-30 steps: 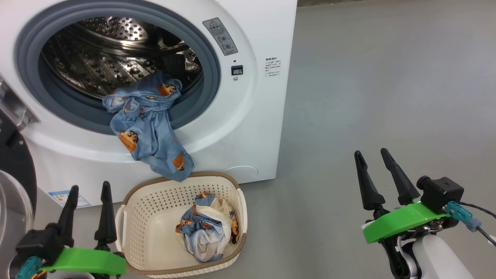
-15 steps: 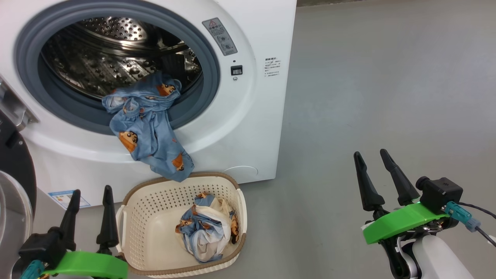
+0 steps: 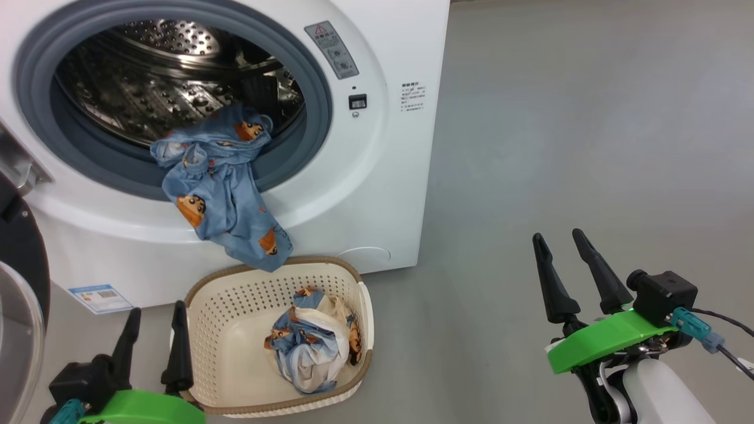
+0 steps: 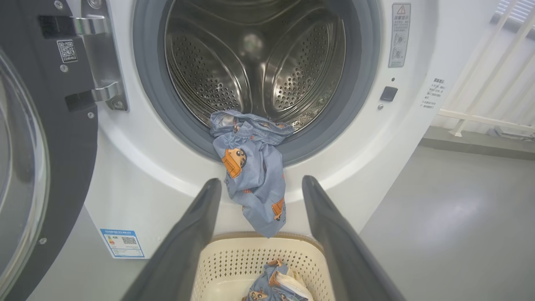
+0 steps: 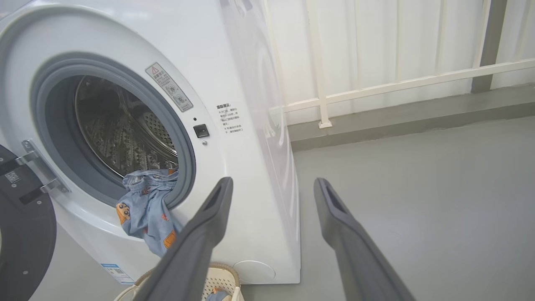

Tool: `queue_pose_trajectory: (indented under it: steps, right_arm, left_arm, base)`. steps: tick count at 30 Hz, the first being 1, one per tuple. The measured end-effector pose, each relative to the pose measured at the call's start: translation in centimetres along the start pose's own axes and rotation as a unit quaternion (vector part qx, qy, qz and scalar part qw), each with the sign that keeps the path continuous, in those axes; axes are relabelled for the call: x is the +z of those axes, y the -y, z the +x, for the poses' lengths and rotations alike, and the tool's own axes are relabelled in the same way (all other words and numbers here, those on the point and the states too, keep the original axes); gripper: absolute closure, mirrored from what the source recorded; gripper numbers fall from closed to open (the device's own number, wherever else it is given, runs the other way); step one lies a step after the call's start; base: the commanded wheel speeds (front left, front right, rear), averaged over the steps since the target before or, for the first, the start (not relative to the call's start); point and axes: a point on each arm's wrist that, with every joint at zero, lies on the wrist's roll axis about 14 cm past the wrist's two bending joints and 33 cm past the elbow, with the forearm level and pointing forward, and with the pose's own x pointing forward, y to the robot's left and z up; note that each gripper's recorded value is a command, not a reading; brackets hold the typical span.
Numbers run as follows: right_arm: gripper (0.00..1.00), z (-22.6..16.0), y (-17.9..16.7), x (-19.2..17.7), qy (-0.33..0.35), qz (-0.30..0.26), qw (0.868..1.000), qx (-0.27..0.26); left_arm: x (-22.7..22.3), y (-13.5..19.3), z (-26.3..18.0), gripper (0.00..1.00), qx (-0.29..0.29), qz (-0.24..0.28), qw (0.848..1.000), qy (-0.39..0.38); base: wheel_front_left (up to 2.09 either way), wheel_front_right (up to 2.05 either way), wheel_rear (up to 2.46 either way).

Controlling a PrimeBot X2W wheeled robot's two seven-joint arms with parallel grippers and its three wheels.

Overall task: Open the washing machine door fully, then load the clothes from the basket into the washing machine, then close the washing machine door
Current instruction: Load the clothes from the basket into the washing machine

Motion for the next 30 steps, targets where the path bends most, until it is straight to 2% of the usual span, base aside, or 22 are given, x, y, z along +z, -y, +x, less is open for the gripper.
queue_pose_trajectory:
  steps: [13, 22, 30]
  right_arm:
    - [0.0, 0.9, 1.4, -2.1, -0.026, -0.013, 0.999, -0.018]
    - [0.0, 3.5, 2.2, -3.9, -0.037, -0.019, 0.999, -0.024]
    - [0.0, 5.4, 3.6, -6.2, -0.055, -0.02, 0.998, -0.033]
  left_arm:
    - [-5.1, 0.1, 3.5, 0.0, -0.021, -0.012, 0.996, -0.09]
    - [-8.7, 0.2, 9.0, 0.0, -0.039, -0.02, 0.987, -0.152]
    - [-11.0, -1.6, 14.4, 0.0, -0.032, -0.022, 0.983, -0.177]
  base:
    - [0.0, 0.0, 0.0]
    - [0.0, 0.0, 0.0]
    - [0.0, 0.0, 0.0]
